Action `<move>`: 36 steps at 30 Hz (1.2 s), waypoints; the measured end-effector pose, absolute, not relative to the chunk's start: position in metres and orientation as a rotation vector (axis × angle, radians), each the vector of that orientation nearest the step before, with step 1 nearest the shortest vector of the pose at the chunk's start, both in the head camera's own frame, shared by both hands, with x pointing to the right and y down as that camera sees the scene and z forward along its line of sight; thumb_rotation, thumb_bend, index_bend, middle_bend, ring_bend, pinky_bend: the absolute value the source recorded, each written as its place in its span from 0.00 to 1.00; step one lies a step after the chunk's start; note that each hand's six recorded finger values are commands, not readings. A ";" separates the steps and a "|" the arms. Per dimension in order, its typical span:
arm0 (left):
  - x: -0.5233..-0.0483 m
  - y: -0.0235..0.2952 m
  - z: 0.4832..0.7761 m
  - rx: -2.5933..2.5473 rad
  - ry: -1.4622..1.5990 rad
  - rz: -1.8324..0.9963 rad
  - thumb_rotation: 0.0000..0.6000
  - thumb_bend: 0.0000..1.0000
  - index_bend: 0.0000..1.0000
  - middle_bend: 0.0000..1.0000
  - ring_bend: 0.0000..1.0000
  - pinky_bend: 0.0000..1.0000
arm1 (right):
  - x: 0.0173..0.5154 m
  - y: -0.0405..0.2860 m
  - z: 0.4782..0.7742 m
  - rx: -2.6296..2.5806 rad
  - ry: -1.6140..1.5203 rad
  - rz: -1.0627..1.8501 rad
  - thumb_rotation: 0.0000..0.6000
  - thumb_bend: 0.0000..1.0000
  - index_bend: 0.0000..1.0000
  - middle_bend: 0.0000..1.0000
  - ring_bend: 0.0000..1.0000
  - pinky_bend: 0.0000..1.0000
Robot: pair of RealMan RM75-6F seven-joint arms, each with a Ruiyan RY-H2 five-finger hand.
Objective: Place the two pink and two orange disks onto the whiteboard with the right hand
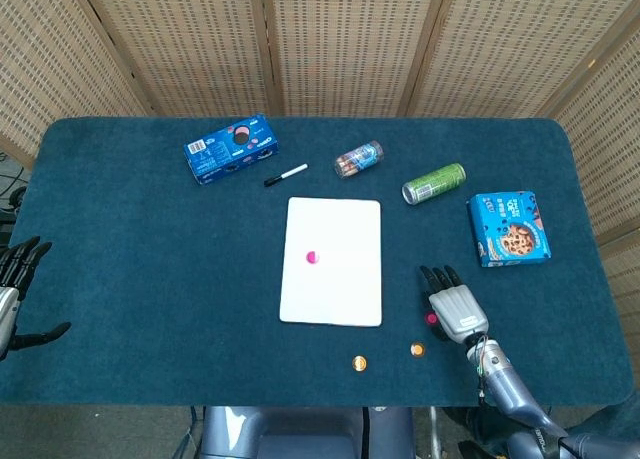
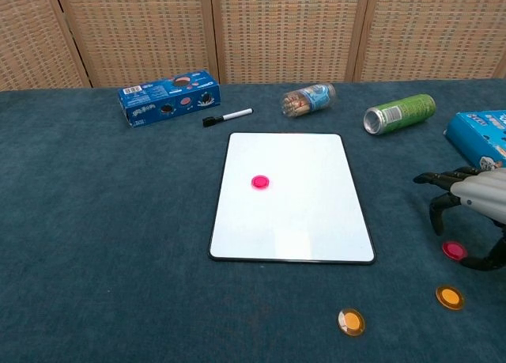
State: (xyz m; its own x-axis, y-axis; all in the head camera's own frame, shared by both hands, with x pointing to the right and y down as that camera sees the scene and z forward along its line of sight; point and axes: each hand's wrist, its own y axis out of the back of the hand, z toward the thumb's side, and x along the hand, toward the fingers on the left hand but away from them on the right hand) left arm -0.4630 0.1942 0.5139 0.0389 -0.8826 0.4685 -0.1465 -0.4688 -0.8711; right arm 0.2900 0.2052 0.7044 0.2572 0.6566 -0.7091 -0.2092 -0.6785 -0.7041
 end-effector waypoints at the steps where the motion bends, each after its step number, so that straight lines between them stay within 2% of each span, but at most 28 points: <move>1: -0.463 0.194 0.514 -1.686 1.049 -1.485 1.00 0.00 0.00 0.00 0.00 0.00 | 0.290 0.206 0.705 -1.804 -0.407 1.512 1.00 0.31 0.41 0.00 0.00 0.00; 12: -0.463 0.195 0.514 -1.684 1.050 -1.486 1.00 0.00 0.00 0.00 0.00 0.00 | 0.288 0.209 0.710 -1.812 -0.396 1.513 1.00 0.31 0.42 0.00 0.00 0.00; 19: -0.464 0.194 0.514 -1.683 1.052 -1.490 1.00 0.00 0.00 0.00 0.00 0.00 | 0.291 0.210 0.713 -1.804 -0.378 1.525 1.00 0.35 0.51 0.00 0.00 0.00; 27: -0.464 0.194 0.514 -1.683 1.052 -1.490 1.00 0.00 0.00 0.00 0.00 0.00 | 0.290 0.210 0.713 -1.811 -0.372 1.526 1.00 0.36 0.53 0.00 0.00 0.00; 36: -0.464 0.194 0.514 -1.683 1.054 -1.489 1.00 0.00 0.00 0.00 0.00 0.00 | 0.258 0.185 0.695 -1.826 -0.409 1.437 1.00 0.36 0.53 0.00 0.00 0.00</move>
State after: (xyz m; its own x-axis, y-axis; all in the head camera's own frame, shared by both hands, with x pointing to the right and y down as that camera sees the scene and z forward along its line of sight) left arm -0.4639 0.1936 0.5138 0.0326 -0.8831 0.4681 -0.1474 -0.4675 -0.8716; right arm 0.2581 0.1847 0.6950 0.3143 0.6588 -0.6835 -0.2002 -0.6578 -0.7261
